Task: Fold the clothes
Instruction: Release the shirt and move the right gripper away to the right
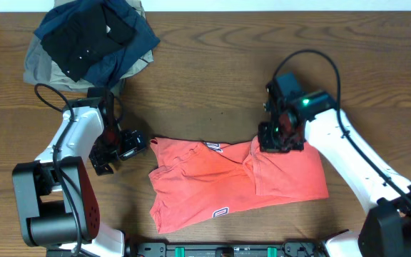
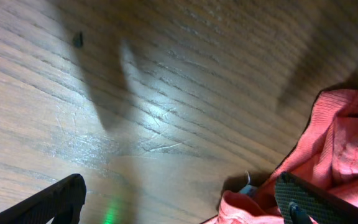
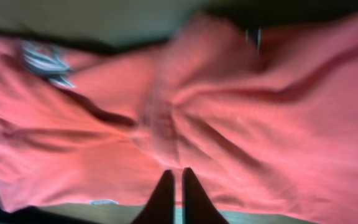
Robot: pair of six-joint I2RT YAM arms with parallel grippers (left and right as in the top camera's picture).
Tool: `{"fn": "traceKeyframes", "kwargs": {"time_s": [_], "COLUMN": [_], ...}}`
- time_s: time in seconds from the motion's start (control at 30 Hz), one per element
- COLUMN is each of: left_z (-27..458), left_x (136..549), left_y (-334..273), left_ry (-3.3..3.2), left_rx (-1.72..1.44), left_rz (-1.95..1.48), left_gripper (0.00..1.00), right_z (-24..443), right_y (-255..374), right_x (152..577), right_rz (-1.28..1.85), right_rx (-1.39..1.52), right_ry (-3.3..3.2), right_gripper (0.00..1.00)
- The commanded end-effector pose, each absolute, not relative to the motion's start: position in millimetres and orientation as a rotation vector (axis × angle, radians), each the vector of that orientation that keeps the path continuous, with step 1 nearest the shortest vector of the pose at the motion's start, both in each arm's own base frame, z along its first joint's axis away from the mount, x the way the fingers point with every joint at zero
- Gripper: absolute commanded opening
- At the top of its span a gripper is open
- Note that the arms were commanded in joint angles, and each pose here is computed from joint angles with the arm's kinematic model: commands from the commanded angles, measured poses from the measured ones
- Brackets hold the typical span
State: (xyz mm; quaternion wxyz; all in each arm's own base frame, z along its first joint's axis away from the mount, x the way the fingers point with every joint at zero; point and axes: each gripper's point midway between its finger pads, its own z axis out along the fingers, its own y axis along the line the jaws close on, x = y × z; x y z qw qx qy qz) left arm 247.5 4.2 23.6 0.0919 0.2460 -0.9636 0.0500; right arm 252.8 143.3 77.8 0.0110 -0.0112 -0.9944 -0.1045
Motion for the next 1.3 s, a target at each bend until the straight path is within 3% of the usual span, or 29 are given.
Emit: {"fn": "traceKeyframes", "kwargs": {"time_s": [0.0,0.27,0.33,0.4,0.57,0.67,0.7,0.77,0.97,1.27], "left_z": [30,30,30,30,30,30,30,31,41,43], "left_x": [254,253,253,253,251,253,256,262,278,249], "left_y": [6,6,6,6,6,4,2,2,-2,-36], "left_ry": [-2.883,-2.883,-2.883,-2.882,-2.874,-2.884,-2.898,-2.915,-2.916,-2.791], "left_rx": [0.760,0.760,0.760,0.760,0.757,0.739,0.712,0.717,0.722,0.564], "left_rz": [0.145,0.145,0.146,0.146,0.144,0.162,0.196,0.250,0.627,0.912], "left_gripper": [0.98,0.98,0.98,0.98,0.98,0.98,0.98,0.98,0.98,0.98], "right_z": [50,12,15,20,54,89,100,125,169,171], "right_y": [151,184,192,197,193,160,145,107,13,-82], "right_x": [227,197,198,202,230,259,268,286,313,312], "right_rz": [-0.389,-0.543,-0.562,-0.577,-0.544,-0.372,-0.305,-0.128,0.107,0.191], "right_rx": [-0.087,-0.047,-0.012,0.012,0.038,-0.033,-0.065,-0.185,-0.581,-1.050], "right_ry": [-2.999,-2.956,-2.962,-2.973,-3.028,-3.110,-3.138,-3.195,-3.241,-3.149], "right_gripper": [0.01,0.04,0.18,0.29,0.32,0.37,0.44,0.99,0.99,0.99]}}
